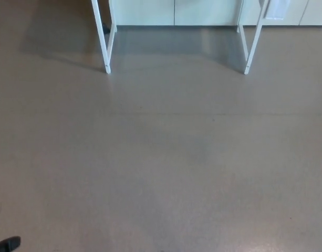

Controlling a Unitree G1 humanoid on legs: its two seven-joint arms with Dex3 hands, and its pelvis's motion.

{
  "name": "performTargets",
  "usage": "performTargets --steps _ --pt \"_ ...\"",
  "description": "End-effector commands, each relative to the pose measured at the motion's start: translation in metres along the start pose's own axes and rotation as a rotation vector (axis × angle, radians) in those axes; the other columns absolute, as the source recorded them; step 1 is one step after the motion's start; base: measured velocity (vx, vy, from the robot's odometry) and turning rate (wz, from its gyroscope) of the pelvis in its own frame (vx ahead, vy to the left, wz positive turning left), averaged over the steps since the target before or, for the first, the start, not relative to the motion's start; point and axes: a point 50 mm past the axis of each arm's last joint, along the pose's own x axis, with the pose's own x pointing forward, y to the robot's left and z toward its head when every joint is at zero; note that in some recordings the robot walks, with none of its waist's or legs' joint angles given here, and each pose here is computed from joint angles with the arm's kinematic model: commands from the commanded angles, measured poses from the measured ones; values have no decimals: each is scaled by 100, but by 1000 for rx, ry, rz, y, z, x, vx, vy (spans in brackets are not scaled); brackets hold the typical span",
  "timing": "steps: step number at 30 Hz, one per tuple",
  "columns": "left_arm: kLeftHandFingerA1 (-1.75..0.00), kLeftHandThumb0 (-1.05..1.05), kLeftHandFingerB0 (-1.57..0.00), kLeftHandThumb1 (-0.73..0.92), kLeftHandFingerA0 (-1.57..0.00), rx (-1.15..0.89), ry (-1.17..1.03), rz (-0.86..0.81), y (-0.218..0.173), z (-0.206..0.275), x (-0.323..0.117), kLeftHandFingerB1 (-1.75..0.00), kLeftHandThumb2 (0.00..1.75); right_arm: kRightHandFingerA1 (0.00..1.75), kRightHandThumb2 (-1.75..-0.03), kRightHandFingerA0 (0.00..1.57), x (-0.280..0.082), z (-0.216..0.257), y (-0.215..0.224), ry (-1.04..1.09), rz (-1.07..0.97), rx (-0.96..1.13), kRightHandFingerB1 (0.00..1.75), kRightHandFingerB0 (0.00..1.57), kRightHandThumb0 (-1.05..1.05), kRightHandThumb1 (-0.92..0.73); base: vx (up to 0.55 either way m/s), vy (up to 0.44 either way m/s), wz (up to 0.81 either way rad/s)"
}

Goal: The robot walk up to a desk on which a bottle is kept on the left hand side and a container is kept on the right hand side. The robot uses its left hand to pick up the bottle and places it in the container.

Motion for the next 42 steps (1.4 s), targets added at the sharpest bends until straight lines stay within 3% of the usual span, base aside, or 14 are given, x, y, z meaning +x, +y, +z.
performTargets --steps 1,9,10,12,18,25,26,28,29,36,38,39,40,42 --pt "-56 -17 -15 45 -33 -188 -107 -77 21 24 -3 -47 89 52 -51 77 -4 12 -21 -123 93 351 46 60 -37 -33 112 244 -13" --pt "-57 -19 -15 48 -35 -170 -94 -85 23 18 -5 -47 90 52 -51 73 -5 5 -24 -116 92 375 47 60 -39 -35 189 306 1" --pt "-39 -23 -29 64 -46 -160 -90 -81 24 16 -5 -31 59 52 -51 71 -6 4 -25 -112 92 382 46 59 -40 -34 273 23 3" --pt "-39 -25 -30 62 -46 -138 -86 -82 24 14 -7 -31 58 61 -68 67 -7 1 -26 -110 98 385 52 48 -45 -29 250 -14 11" --pt "-40 -26 -29 65 -44 -132 -94 -100 23 18 -6 -31 59 52 -51 71 -8 2 -28 -114 107 372 47 57 -41 -34 275 -109 18" --pt "-40 -26 -32 64 -47 -103 -105 -100 22 19 -7 -32 59 52 -51 70 -8 2 -27 -119 114 373 47 57 -43 -34 337 -231 10" --pt "-41 -27 -34 64 -49 -100 -104 -100 22 20 -6 -33 60 61 -68 66 -7 2 -27 -118 115 379 52 48 -46 -28 362 -96 2" --pt "-41 -27 -35 65 -49 -87 -108 -102 21 21 -6 -33 60 61 -68 67 -7 2 -27 -116 113 381 53 50 -46 -28 301 -38 -1" --pt "-41 -27 -35 64 -49 -84 -111 -105 21 21 -7 -33 60 51 -50 69 -7 1 -27 -117 112 377 47 58 -45 -33 379 53 -20" --pt "-41 -28 -34 64 -51 -94 -90 -115 20 11 -10 -33 60 52 -51 71 -14 -10 -35 -100 114 363 46 58 -43 -35 448 194 -31" --pt "-41 -27 -33 66 -51 -97 -83 -115 20 8 -11 -33 60 61 -68 68 -16 -13 -37 -94 110 366 52 48 -47 -28 435 386 -32" --pt "-41 -26 -33 69 -51 -95 -72 -116 20 4 -13 -33 61 51 -51 70 -18 -18 -39 -84 100 357 45 58 -46 -33 429 389 3" --pt "-41 -24 -33 72 -50 -90 -57 -116 20 -2 -15 -33 62 59 -65 77 -21 -25 -42 -73 68 330 51 59 -52 -27 503 289 -6" --pt "-40 -25 -32 71 -48 -86 -41 -114 20 -7 -17 -33 62 55 -57 80 -24 -30 -45 -68 31 308 50 66 -50 -25 439 170 1"
